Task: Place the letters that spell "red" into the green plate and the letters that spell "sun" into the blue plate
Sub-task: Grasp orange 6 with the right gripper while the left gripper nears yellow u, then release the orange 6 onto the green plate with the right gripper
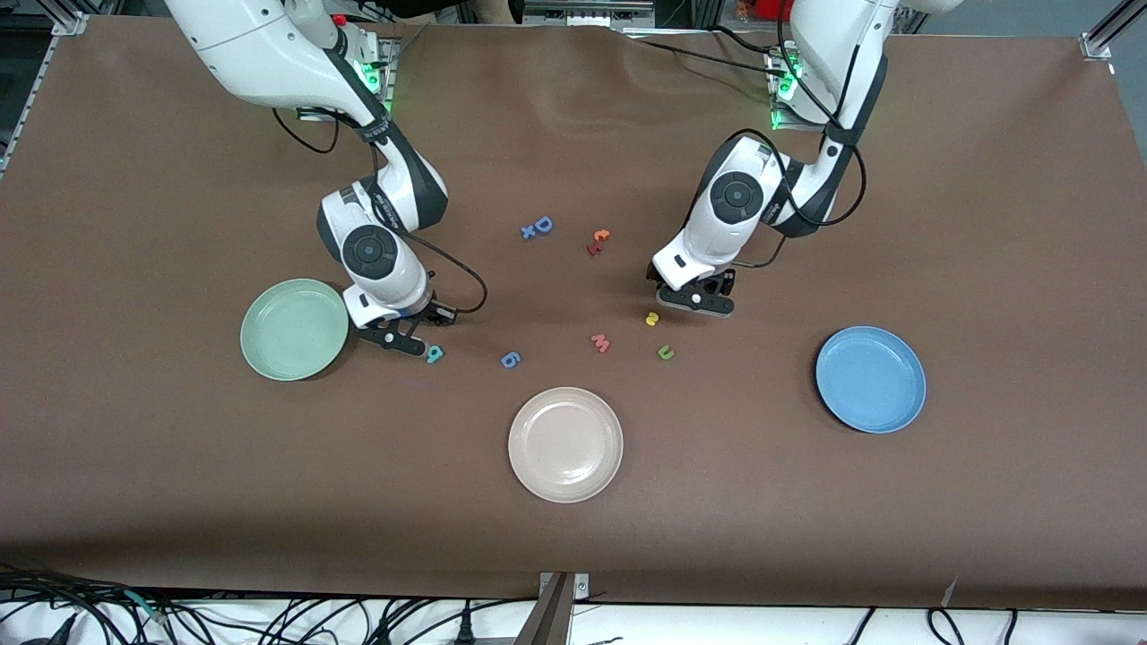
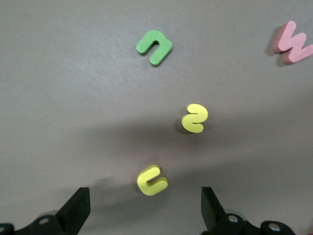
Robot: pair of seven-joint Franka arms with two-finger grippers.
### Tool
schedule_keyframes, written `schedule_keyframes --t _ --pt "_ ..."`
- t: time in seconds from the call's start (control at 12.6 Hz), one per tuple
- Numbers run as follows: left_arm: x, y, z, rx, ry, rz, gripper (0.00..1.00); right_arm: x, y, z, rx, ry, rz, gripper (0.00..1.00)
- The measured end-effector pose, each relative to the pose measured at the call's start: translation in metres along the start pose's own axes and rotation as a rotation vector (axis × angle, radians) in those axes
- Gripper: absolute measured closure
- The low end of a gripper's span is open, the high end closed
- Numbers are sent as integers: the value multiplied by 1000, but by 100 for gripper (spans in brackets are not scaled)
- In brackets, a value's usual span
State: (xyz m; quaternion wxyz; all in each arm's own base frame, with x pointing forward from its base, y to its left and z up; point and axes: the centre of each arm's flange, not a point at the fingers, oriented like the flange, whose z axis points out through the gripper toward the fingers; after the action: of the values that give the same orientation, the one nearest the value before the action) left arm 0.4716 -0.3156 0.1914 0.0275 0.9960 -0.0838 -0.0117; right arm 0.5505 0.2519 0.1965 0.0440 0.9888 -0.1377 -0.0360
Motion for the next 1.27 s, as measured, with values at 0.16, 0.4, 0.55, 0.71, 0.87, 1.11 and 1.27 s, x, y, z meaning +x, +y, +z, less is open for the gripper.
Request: schedule_keyframes --t 0.16,0.4,0.55,0.71,0.87,1.11,1.27 --pt "-1 3 1 -1 5 -6 0 21 37 -31 -61 -17 -42 72" --pt "-1 1 9 -5 28 -10 0 63 117 -59 -111 -28 -118 72" --pt "-2 -1 18 -4 34 -11 0 89 176 -50 -129 -51 -166 72" --pt "-2 -1 24 -3 33 -11 0 107 231 -27 -72 -96 -191 72" --pt "-3 0 24 -2 33 -10 4 117 260 3 7 -111 -211 72" --pt "-3 0 24 -2 33 -9 12 120 262 34 15 -103 -228 72" --pt "-3 2 24 -3 33 -17 29 121 260 34 17 -94 -232 65"
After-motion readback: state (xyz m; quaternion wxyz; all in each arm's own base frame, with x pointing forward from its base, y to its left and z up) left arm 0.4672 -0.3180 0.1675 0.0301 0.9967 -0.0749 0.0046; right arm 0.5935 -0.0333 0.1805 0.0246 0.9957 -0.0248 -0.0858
